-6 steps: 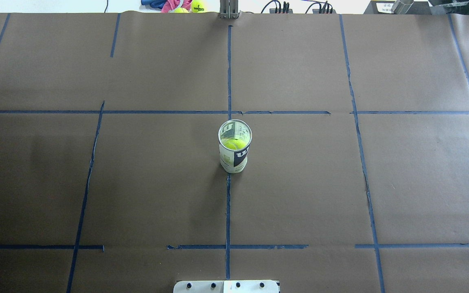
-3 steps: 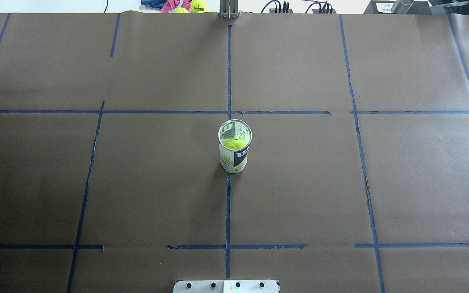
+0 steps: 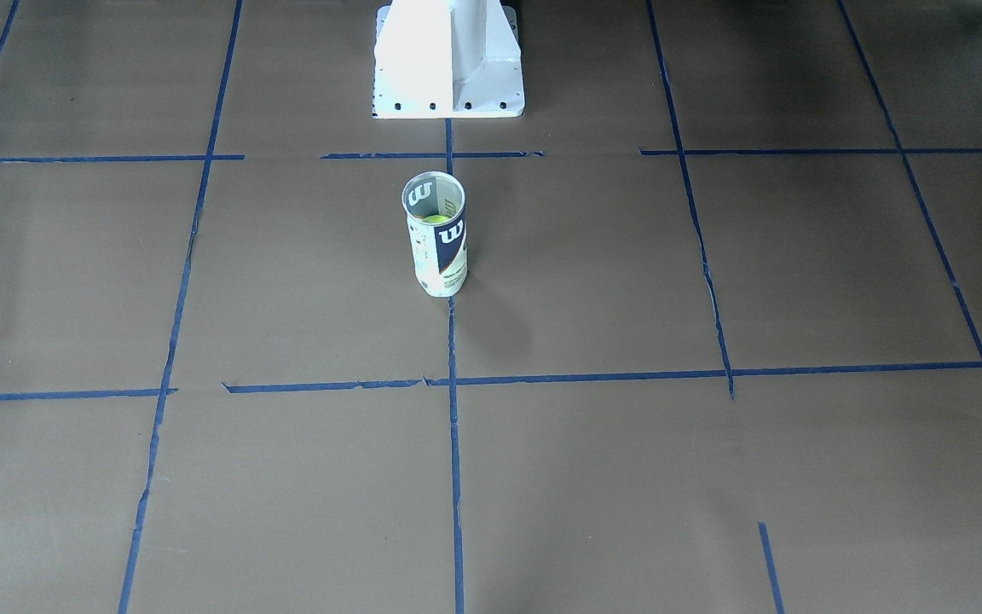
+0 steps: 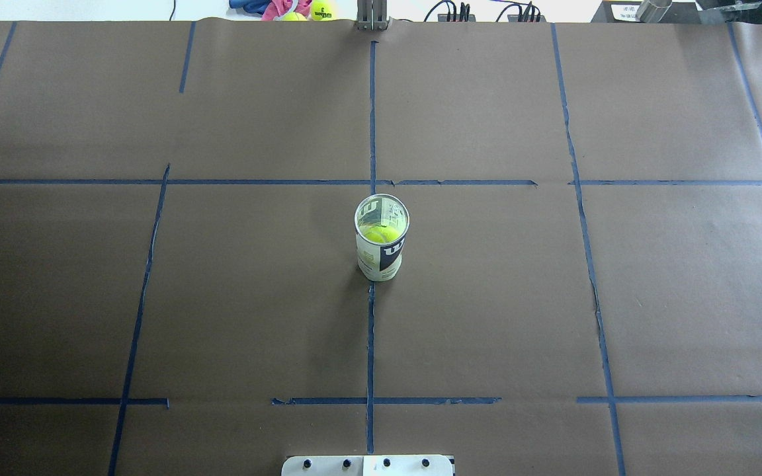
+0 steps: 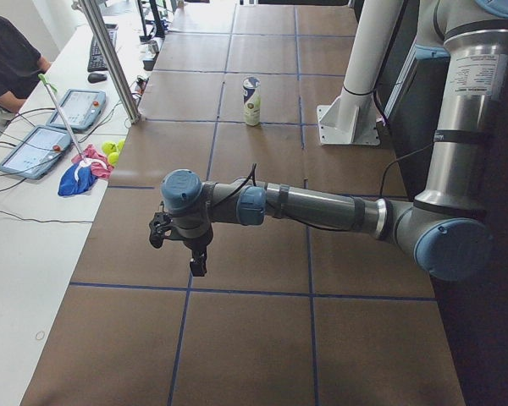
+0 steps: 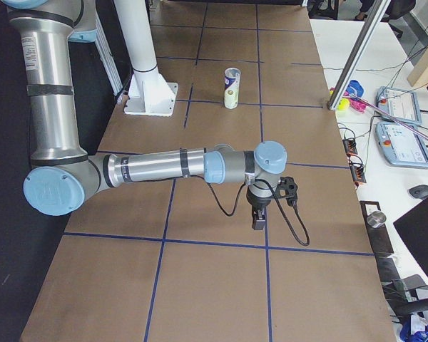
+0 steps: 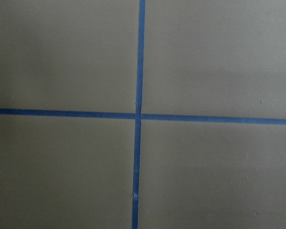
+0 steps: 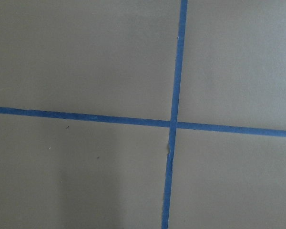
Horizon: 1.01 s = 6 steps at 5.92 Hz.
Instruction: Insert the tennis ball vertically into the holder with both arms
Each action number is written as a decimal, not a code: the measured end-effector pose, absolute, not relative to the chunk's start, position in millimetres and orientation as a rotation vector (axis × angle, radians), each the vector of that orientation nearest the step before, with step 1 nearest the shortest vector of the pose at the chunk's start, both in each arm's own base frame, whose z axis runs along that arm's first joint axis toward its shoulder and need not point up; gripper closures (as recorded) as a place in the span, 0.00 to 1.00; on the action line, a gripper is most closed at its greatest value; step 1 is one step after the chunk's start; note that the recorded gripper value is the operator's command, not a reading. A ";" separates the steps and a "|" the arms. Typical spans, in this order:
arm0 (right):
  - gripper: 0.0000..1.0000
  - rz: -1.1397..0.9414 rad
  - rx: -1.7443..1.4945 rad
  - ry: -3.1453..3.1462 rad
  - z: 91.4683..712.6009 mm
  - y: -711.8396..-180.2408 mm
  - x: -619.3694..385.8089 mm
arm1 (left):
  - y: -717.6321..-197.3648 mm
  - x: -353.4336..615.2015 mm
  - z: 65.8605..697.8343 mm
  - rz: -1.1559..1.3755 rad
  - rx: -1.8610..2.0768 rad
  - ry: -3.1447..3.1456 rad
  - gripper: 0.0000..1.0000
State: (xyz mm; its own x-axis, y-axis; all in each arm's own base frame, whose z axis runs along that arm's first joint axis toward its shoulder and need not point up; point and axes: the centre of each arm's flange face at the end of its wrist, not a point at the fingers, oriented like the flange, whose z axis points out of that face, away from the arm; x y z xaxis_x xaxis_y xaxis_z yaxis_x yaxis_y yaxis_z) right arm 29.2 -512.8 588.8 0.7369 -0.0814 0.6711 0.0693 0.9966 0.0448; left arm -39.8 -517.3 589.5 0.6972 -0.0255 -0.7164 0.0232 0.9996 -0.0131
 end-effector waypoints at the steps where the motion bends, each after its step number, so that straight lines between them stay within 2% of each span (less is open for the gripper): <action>1: 0.00 -0.124 0.002 -0.733 593.0 -500.1 31.2 | -513.0 -33.5 586.6 -0.015 -0.010 0.788 0.00; 6: 0.00 -0.137 -0.060 -0.743 632.0 -469.5 35.0 | -480.3 -30.9 612.3 -0.025 -0.065 0.790 0.00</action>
State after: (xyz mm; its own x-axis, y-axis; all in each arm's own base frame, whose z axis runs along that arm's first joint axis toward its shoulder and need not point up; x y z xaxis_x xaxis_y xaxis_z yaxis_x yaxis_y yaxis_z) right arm 35.0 -469.5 632.0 0.7283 -0.1028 0.6775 0.1457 0.9893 -0.0064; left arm -30.9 -480.3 612.3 0.7039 -0.0468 -0.7088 -0.0018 0.9977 -0.0677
